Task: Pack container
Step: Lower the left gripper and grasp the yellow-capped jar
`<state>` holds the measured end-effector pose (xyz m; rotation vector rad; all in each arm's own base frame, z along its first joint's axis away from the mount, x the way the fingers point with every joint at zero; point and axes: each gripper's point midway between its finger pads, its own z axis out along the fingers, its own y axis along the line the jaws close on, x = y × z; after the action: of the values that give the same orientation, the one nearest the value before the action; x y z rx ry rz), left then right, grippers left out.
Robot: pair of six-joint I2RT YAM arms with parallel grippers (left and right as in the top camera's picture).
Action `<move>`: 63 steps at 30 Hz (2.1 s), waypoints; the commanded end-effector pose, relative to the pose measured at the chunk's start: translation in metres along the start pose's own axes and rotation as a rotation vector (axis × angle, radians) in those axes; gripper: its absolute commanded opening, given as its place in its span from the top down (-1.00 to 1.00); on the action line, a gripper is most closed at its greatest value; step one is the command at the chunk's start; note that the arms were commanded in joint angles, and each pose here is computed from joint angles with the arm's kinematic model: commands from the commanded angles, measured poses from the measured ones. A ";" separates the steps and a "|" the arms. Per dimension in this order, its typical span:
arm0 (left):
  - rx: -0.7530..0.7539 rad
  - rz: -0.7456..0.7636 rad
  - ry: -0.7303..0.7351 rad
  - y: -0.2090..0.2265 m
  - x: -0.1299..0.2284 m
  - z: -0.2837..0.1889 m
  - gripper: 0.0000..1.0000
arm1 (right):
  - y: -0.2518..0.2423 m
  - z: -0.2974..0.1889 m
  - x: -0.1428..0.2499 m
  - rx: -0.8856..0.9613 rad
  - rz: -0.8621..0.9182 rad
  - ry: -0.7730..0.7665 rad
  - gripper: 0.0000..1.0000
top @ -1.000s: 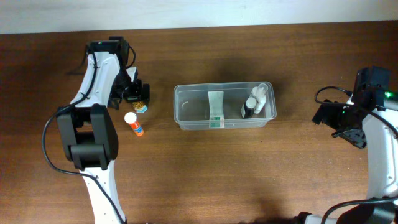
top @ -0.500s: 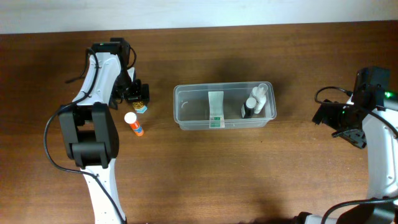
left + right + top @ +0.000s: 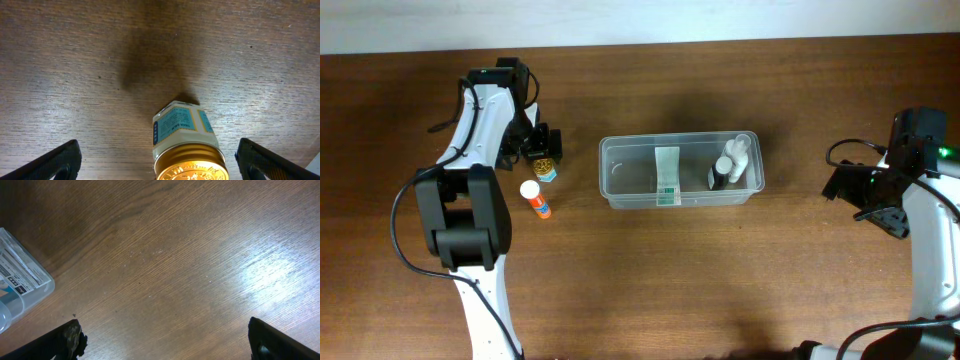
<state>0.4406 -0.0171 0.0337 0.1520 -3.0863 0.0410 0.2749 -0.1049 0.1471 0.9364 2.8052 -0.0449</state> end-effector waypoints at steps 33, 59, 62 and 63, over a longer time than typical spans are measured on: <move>-0.007 0.044 0.078 -0.019 0.019 0.029 -0.99 | -0.001 -0.001 -0.002 0.001 0.017 -0.007 -0.97; -0.033 0.045 0.075 -0.014 0.019 0.031 -0.15 | -0.001 -0.001 -0.002 0.001 0.017 -0.007 -0.97; -0.033 0.045 0.076 -0.014 0.019 0.031 -0.14 | -0.001 -0.001 -0.002 0.001 0.017 -0.007 -0.97; -0.033 0.045 0.076 -0.014 0.019 0.031 -0.08 | -0.001 -0.001 -0.002 0.001 0.017 -0.007 -0.97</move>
<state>0.4254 -0.0381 0.0100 0.0668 -3.0336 0.0101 0.2749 -0.1049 0.1472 0.9373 2.8045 -0.0448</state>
